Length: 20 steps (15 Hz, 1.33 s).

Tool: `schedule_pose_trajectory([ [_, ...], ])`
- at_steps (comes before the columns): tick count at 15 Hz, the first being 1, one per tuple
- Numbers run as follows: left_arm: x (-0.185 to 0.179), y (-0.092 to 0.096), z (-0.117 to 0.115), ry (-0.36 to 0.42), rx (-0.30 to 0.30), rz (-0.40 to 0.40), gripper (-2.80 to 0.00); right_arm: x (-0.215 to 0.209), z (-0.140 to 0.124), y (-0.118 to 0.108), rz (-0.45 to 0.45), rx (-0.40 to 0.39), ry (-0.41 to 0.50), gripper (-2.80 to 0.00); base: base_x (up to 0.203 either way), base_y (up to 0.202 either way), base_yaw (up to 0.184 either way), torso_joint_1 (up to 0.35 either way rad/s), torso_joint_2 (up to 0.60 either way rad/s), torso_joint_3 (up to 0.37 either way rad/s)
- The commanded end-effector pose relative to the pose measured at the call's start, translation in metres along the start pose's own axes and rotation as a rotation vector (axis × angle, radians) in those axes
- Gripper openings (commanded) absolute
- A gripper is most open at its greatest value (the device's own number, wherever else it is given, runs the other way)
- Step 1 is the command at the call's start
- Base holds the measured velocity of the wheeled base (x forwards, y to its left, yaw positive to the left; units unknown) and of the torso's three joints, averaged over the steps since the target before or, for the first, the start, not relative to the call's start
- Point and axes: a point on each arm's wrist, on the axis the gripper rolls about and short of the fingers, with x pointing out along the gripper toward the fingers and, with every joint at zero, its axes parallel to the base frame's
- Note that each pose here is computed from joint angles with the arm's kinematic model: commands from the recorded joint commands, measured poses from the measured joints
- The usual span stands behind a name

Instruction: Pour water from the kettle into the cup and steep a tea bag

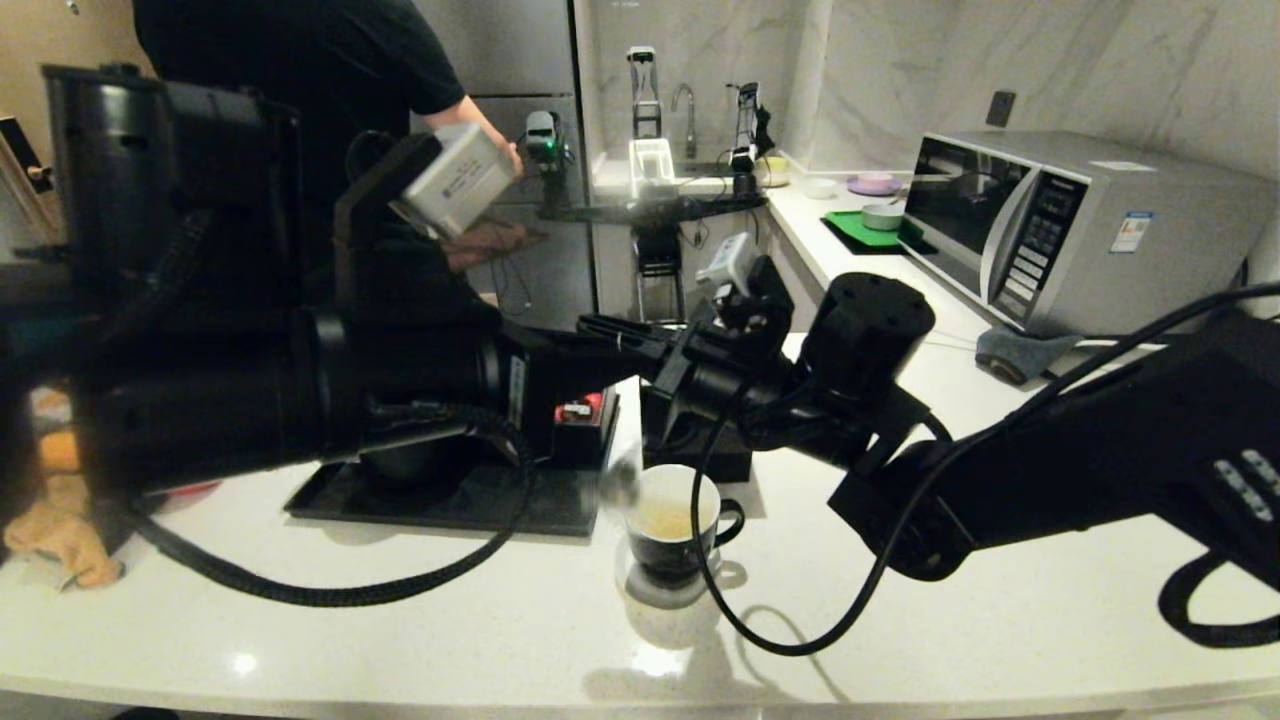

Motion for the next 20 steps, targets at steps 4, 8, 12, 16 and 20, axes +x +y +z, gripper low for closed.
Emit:
schedule_pose_trajectory([
  [4, 0.0, 0.0, -0.002, 0.005, -0.002, 0.003, 0.0, 0.0, 0.003, 0.0, -0.001, 0.008, -0.013, -2.8, 0.0, 0.0, 0.0, 0.0, 0.0, 0.0],
  [8, -0.002, 0.002, -0.003, 0.001, -0.004, 0.062, 0.0, -0.002, 0.009, -0.003, -0.009, -0.001, -0.024, -2.8, 0.0, 0.0, 0.0, 0.0, 0.0, 0.0],
  [12, -0.008, 0.001, -0.008, 0.006, -0.005, 0.07, 0.0, -0.004, 0.018, -0.002, -0.011, -0.009, -0.038, -2.8, 0.0, 0.0, 0.0, 0.0, 0.0, 0.0],
  [16, -0.02, 0.001, -0.019, 0.022, -0.006, 0.086, 0.0, -0.007, 0.025, -0.001, -0.012, -0.016, -0.045, -2.8, 0.0, 0.0, 0.0, 0.0, 0.0, 0.0],
  [20, -0.026, 0.0, -0.018, 0.011, -0.005, 0.085, 0.0, -0.009, 0.029, 0.0, -0.011, -0.018, -0.047, -2.8, 0.0, 0.0, 0.0, 0.0, 0.0, 0.0],
])
